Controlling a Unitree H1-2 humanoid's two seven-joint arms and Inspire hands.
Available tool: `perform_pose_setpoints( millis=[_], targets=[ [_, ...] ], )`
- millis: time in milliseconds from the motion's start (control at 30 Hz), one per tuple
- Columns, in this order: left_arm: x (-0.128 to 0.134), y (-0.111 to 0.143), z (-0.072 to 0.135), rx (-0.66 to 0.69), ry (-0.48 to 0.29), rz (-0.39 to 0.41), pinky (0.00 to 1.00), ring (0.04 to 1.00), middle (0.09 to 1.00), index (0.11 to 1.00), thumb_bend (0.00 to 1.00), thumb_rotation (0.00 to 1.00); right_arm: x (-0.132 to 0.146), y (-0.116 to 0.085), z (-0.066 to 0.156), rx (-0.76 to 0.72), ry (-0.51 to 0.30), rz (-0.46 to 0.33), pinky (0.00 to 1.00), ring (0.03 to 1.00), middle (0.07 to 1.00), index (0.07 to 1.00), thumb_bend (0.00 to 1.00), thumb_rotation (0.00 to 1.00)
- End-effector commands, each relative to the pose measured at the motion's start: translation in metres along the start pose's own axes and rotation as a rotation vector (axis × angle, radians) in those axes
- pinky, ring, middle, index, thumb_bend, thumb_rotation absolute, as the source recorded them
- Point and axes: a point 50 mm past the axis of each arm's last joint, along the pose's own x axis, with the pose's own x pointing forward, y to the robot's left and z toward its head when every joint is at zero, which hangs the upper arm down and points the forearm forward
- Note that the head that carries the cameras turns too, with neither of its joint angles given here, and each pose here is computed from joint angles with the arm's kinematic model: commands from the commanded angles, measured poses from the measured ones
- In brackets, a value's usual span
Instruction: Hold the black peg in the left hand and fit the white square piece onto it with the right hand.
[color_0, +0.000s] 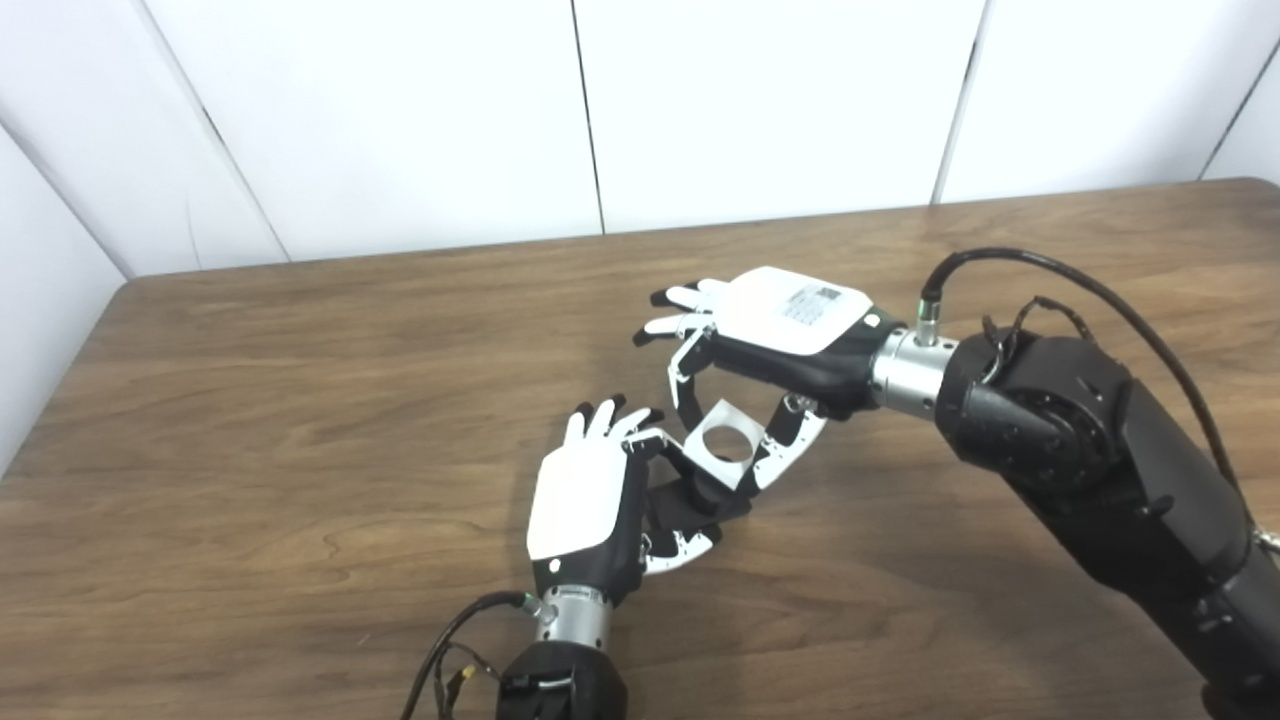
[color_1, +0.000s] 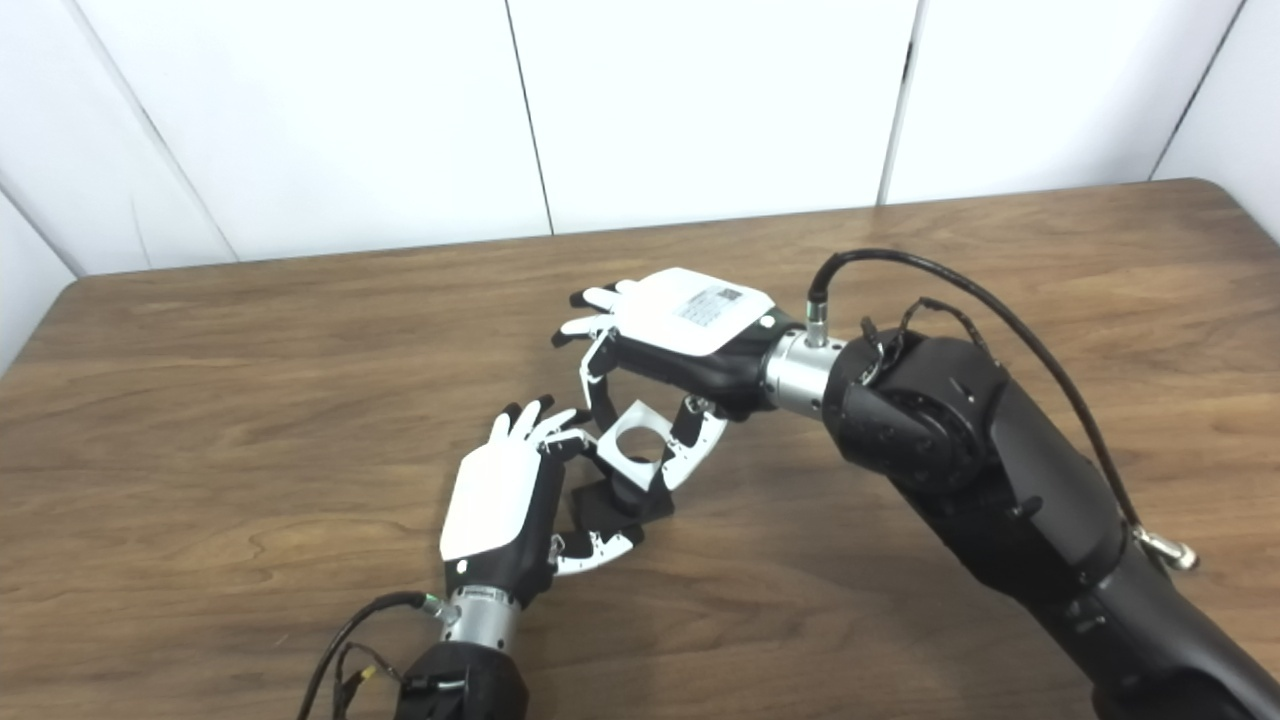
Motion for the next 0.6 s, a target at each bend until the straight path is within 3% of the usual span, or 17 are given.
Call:
perform_pose_setpoints(
  millis=[0,567],
  targets=[
    [0.0015,-0.0081,0.0001,0.019,0.016,-0.029,1.0,0.959,0.847,0.487,0.51,0.08,0.0004,-0.0162,0.0093,-0.059,-0.046,-0.056,1.0,1.0,0.909,0.487,0.53,0.14],
    [0.0023,-0.0065,0.0016,0.023,0.021,-0.032,1.0,0.958,0.85,0.487,0.51,0.08,0.0041,-0.0104,0.0093,-0.043,-0.05,-0.028,1.0,1.0,0.911,0.488,0.53,0.14]
  ],
)
